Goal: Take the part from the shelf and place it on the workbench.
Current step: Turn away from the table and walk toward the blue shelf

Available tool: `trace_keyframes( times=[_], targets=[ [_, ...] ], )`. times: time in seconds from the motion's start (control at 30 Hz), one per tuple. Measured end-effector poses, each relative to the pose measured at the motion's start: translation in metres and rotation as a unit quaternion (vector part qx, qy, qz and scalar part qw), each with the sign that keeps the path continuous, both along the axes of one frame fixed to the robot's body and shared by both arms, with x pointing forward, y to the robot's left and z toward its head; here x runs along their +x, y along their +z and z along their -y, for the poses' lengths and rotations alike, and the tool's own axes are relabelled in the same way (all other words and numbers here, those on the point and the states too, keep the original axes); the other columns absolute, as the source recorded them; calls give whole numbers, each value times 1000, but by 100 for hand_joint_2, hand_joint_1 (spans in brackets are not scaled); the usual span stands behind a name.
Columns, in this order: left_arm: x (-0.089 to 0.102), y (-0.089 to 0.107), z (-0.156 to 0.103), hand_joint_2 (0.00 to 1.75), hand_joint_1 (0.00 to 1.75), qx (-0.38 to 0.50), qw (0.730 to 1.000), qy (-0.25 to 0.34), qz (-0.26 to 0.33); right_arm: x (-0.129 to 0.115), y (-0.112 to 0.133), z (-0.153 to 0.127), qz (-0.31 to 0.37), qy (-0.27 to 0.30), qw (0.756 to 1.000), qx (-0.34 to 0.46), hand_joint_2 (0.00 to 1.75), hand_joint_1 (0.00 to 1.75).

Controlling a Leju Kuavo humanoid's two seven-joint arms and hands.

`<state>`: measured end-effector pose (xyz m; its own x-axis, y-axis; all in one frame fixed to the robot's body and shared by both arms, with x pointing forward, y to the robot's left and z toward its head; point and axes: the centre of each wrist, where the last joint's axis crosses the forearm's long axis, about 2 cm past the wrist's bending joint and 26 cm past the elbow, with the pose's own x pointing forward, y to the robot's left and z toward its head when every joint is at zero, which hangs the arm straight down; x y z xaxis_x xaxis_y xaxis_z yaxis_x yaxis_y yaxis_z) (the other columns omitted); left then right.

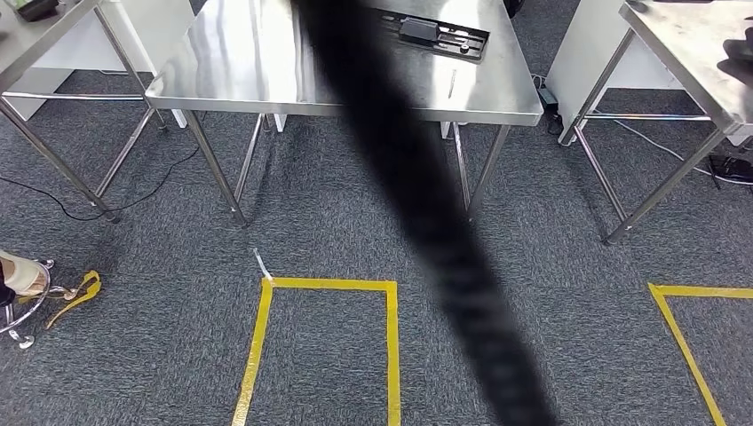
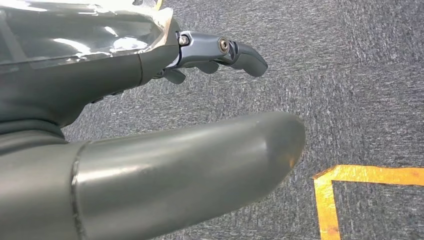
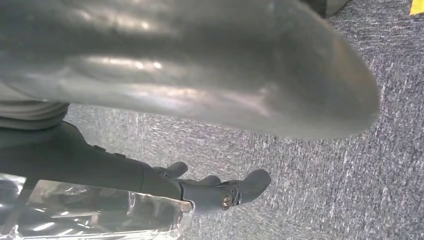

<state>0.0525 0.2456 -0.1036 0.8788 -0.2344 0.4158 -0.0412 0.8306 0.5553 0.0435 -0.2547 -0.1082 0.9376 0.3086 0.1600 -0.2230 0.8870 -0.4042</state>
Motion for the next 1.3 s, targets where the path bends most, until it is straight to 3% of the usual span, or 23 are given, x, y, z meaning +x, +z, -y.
trace_keyframes(
  times=[1.3],
  targets=[
    [8,2,4,0,0,2,1000,-10,-6,2,1,-3,1,-10,1000,-5,0,0]
  ],
)
